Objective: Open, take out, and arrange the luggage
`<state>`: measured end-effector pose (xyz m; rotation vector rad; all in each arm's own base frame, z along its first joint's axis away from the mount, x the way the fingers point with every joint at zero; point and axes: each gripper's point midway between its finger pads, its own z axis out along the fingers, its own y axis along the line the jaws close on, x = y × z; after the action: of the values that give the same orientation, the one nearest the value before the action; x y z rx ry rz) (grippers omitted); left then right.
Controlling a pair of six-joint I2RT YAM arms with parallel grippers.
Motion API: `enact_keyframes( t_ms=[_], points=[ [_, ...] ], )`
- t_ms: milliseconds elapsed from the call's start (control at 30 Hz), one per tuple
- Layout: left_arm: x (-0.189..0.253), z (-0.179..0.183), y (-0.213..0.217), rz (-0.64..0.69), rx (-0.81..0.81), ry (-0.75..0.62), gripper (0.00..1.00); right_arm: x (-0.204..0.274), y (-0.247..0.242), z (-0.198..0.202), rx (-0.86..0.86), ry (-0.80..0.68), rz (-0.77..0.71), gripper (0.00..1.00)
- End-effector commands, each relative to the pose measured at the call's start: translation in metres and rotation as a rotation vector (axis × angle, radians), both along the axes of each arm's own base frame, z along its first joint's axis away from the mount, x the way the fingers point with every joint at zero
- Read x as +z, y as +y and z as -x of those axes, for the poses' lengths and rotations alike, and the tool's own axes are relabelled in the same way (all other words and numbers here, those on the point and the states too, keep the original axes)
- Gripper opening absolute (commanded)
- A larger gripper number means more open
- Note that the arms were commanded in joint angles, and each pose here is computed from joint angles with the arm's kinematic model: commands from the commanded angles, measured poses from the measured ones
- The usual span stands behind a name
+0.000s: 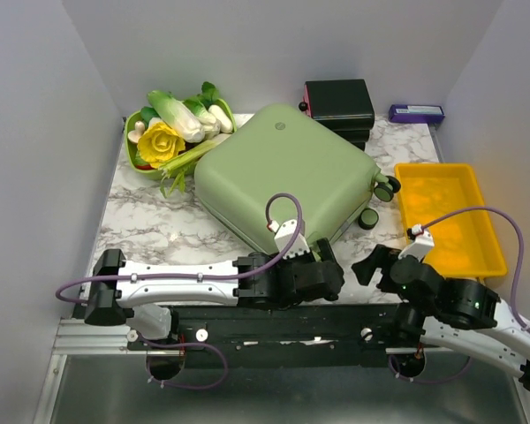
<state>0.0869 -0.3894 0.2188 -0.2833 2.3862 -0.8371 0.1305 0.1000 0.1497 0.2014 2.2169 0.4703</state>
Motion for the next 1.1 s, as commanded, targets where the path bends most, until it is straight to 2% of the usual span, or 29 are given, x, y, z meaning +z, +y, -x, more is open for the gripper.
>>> enact_keyframes(
  t_ms=[0, 267, 400, 600, 633, 700, 733, 800, 833, 900, 933, 1000, 1033, 1067],
  points=[
    [-0.011, -0.015, 0.017, -0.058, 0.154, -0.013, 0.99, 0.009, -0.003, -0.008, -0.049, -0.067, -0.074, 1.0],
    [-0.011, -0.047, 0.01, -0.038, 0.303, -0.054, 0.99, 0.01, 0.004, -0.009, -0.012, -0.092, -0.084, 1.0],
    [-0.014, -0.054, -0.005, -0.027, 0.276, -0.027, 0.99, 0.003, 0.006, -0.008, 0.002, -0.073, -0.051, 1.0],
    [-0.032, -0.062, -0.003, -0.12, 0.284, 0.011, 0.96, 0.001, 0.005, -0.007, 0.006, -0.076, -0.063, 1.0],
    [-0.033, -0.062, -0.004, -0.127, 0.28, 0.013, 0.9, 0.0, 0.005, -0.007, 0.004, -0.078, -0.065, 1.0],
    [-0.039, -0.06, -0.009, -0.149, 0.252, 0.015, 0.85, -0.001, 0.004, -0.008, 0.002, -0.087, -0.071, 1.0],
    [-0.042, -0.058, -0.012, -0.156, 0.236, 0.023, 0.76, -0.002, 0.004, -0.008, 0.0, -0.088, -0.074, 1.0],
    [-0.048, -0.057, -0.017, -0.189, 0.202, 0.028, 0.67, -0.002, 0.005, -0.008, 0.009, -0.096, -0.078, 1.0],
    [-0.05, -0.056, -0.018, -0.198, 0.192, 0.042, 0.43, -0.002, 0.006, -0.008, 0.016, -0.096, -0.079, 1.0],
    [-0.049, -0.056, -0.018, -0.221, 0.177, 0.04, 0.16, -0.002, 0.013, -0.006, 0.063, -0.104, -0.089, 1.0],
    [-0.049, -0.057, -0.017, -0.227, 0.176, 0.038, 0.0, -0.002, 0.016, -0.005, 0.082, -0.112, -0.1, 1.0],
    [-0.04, -0.057, -0.022, -0.192, 0.155, 0.021, 0.0, -0.006, 0.028, -0.004, 0.149, -0.136, -0.104, 1.0],
    [-0.037, -0.056, -0.025, -0.215, 0.076, -0.021, 0.0, -0.005, 0.031, -0.004, 0.17, -0.15, -0.121, 1.0],
    [-0.025, -0.053, -0.027, -0.18, 0.029, -0.039, 0.0, 0.0, 0.038, -0.005, 0.192, -0.18, -0.146, 1.0]
  ],
)
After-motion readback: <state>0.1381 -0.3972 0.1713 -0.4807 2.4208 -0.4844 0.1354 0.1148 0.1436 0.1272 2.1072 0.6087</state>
